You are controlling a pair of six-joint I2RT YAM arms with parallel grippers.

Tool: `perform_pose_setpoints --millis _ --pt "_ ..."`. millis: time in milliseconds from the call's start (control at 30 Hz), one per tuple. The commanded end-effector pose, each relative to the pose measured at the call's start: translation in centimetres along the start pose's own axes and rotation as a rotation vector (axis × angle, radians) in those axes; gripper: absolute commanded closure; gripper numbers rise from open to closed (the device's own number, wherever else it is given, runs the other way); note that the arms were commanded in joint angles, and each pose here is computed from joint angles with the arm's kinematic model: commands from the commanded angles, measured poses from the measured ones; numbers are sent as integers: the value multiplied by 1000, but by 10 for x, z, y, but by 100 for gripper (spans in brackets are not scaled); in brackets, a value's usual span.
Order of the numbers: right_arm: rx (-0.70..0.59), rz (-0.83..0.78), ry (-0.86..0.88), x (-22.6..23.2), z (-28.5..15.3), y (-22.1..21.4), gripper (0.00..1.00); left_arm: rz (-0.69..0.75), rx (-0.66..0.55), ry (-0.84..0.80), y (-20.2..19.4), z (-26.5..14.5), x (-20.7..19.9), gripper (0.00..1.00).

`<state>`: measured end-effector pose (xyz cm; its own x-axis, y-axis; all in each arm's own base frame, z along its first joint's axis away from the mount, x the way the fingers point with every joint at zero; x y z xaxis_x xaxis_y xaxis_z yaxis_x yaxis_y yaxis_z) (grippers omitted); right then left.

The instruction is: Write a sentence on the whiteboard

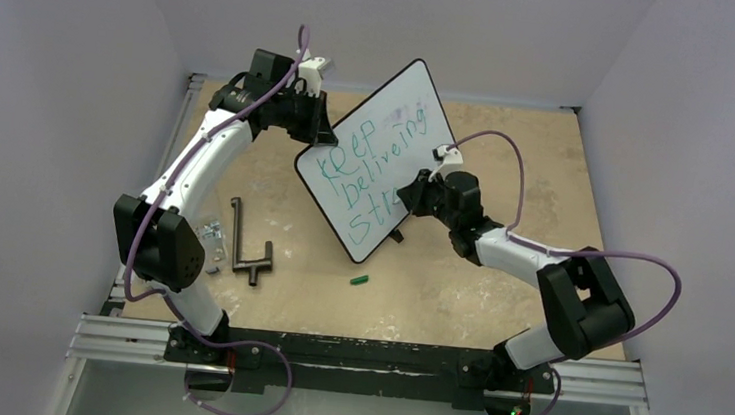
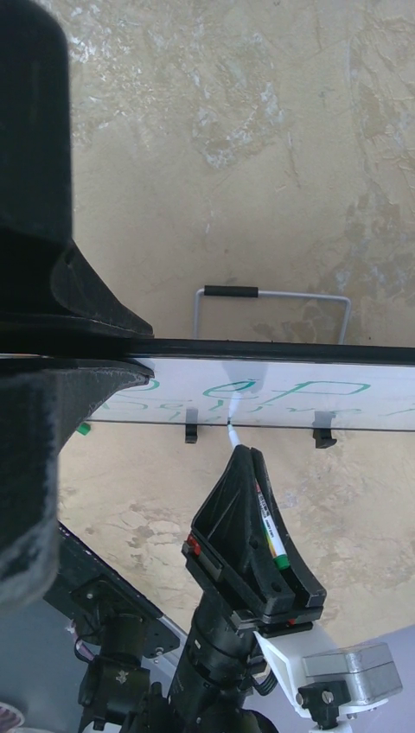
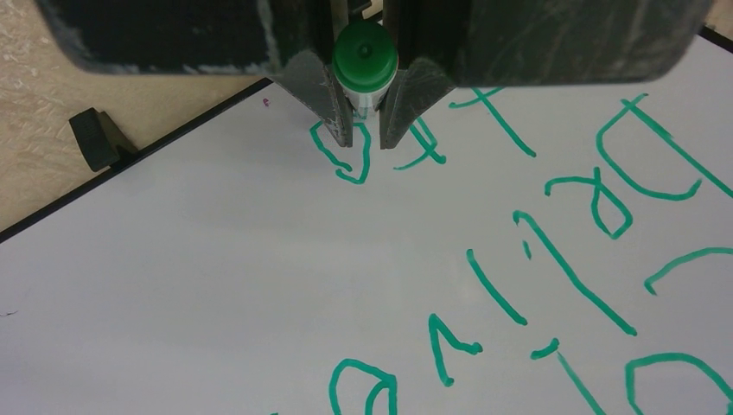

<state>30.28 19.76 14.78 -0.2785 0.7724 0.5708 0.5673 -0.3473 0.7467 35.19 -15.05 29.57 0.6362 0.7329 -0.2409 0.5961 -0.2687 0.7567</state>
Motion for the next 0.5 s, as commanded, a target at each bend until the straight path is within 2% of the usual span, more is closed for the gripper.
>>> perform_pose_setpoints --millis 0,467 --pt "-59 0 80 19 -8 18 100 67 65 281 -11 -14 32 100" --pt "-200 -12 -3 24 -29 48 100 68 63 281 -11 -14 32 100"
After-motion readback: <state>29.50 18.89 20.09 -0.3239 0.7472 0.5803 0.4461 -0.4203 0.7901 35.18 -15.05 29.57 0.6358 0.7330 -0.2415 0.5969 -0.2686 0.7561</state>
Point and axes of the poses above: each gripper's point midway between its finger pads, its own z axis out along the fingers, its own x axis along the line the jaws close on, y = z × x, the point moved 8 cm from there along -z, back along the fingers, and after that the axes turned 12 degrees about z, right-handed, at the moved point
